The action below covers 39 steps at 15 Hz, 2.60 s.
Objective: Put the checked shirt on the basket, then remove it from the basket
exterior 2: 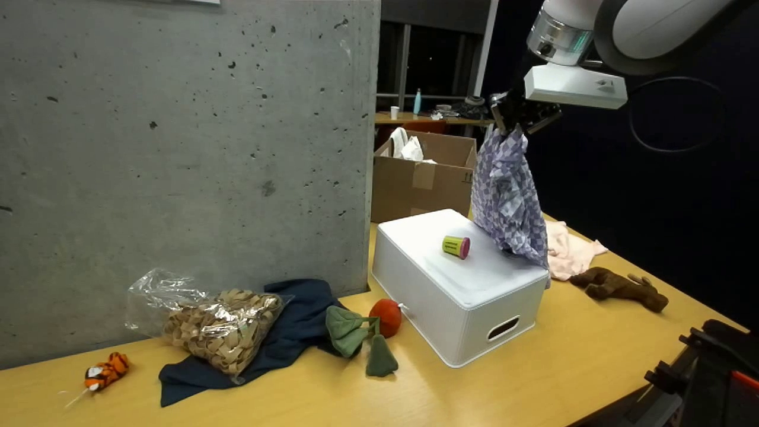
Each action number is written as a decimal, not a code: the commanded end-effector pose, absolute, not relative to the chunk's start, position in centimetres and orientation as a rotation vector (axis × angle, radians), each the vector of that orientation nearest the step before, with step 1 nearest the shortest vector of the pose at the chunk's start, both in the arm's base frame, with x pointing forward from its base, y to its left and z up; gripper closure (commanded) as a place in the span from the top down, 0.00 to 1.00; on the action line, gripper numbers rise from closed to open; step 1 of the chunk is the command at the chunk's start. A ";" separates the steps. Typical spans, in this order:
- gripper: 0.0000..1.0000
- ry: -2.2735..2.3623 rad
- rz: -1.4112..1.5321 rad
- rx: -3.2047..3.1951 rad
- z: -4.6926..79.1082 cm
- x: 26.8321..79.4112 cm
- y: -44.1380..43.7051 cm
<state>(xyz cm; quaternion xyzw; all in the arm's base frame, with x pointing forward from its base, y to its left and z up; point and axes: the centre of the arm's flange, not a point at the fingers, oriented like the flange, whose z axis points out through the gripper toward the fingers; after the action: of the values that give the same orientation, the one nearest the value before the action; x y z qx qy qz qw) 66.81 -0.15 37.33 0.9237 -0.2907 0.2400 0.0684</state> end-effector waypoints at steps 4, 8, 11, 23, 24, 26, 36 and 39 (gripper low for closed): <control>0.02 -0.776 0.725 2.780 37.9 72.2 2.9; 0.02 -0.717 0.686 2.782 37.4 75.9 6.8; 0.02 -0.678 0.654 2.784 36.9 77.2 9.7; 1.00 -0.636 0.440 2.774 34.0 72.0 4.4; 1.00 -0.620 0.412 2.787 33.2 71.7 3.4; 1.00 -0.600 0.362 2.799 30.9 71.3 1.4; 1.00 -0.251 0.336 2.916 24.2 73.1 -0.5; 1.00 -0.196 0.328 2.946 22.3 73.6 -0.4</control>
<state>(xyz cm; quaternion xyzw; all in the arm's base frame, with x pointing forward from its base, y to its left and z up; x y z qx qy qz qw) 72.11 -0.06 23.73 0.9846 -0.0892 0.1064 0.1065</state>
